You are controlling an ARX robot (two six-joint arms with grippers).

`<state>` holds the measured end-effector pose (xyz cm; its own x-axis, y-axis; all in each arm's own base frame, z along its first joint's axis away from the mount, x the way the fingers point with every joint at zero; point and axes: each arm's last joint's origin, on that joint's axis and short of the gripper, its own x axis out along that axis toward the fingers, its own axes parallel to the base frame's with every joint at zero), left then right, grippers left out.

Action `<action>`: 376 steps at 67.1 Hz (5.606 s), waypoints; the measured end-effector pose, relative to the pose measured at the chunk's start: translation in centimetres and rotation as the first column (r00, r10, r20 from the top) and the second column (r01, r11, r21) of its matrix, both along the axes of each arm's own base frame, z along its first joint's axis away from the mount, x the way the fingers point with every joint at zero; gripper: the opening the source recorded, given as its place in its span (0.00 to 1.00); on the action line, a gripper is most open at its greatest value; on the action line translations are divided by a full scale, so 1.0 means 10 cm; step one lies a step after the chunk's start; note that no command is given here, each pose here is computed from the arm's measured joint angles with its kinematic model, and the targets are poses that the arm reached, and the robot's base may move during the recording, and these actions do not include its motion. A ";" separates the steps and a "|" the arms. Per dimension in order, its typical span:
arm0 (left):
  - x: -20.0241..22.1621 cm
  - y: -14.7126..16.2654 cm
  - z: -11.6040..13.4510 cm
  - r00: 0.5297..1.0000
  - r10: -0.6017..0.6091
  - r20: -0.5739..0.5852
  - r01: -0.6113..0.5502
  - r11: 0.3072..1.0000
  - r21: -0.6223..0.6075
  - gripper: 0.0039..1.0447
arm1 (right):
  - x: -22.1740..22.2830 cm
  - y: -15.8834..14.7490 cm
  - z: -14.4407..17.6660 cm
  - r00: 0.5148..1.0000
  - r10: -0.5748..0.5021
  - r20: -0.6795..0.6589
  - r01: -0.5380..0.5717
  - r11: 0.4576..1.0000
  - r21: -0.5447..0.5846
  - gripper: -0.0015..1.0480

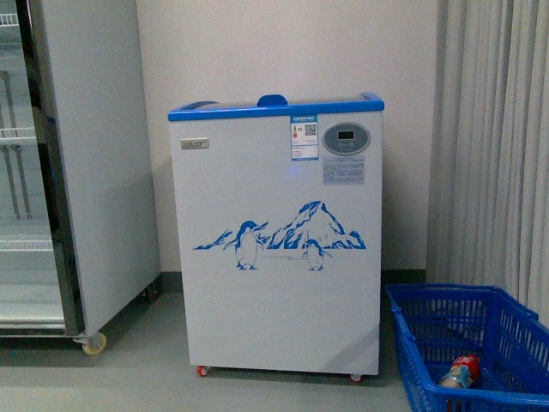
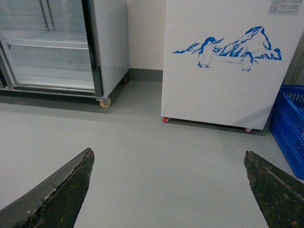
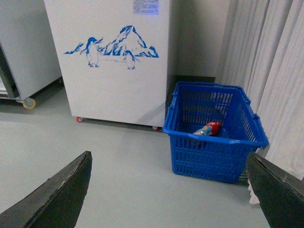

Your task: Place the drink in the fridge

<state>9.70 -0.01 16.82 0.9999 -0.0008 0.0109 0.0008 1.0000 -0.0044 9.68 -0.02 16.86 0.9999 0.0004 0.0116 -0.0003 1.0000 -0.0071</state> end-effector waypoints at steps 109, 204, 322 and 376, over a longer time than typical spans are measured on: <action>0.00 0.00 0.00 1.000 0.000 0.000 0.000 1.000 0.000 0.92 | 0.00 0.00 0.00 1.000 0.001 0.000 -0.001 1.000 0.000 0.93; 0.00 0.00 0.00 1.000 0.000 0.000 0.000 1.000 0.000 0.92 | 0.00 0.00 0.00 1.000 0.000 0.000 0.000 1.000 0.000 0.93; 0.00 0.00 0.00 1.000 0.000 0.000 0.000 1.000 0.000 0.92 | 3.12 -1.52 -3.12 0.129 -0.515 -0.847 0.916 0.390 -0.097 0.93; 0.00 0.00 0.00 1.000 0.000 0.000 0.000 1.000 0.000 0.92 | 3.18 -1.68 -3.54 0.077 -0.376 -0.923 0.879 0.463 -0.115 0.65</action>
<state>9.70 0.00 16.82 0.9999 -0.0004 0.0109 0.0004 1.0000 -0.0044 41.46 -16.84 -18.55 0.0830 -0.3852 -0.9191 0.8752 0.4692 -0.1176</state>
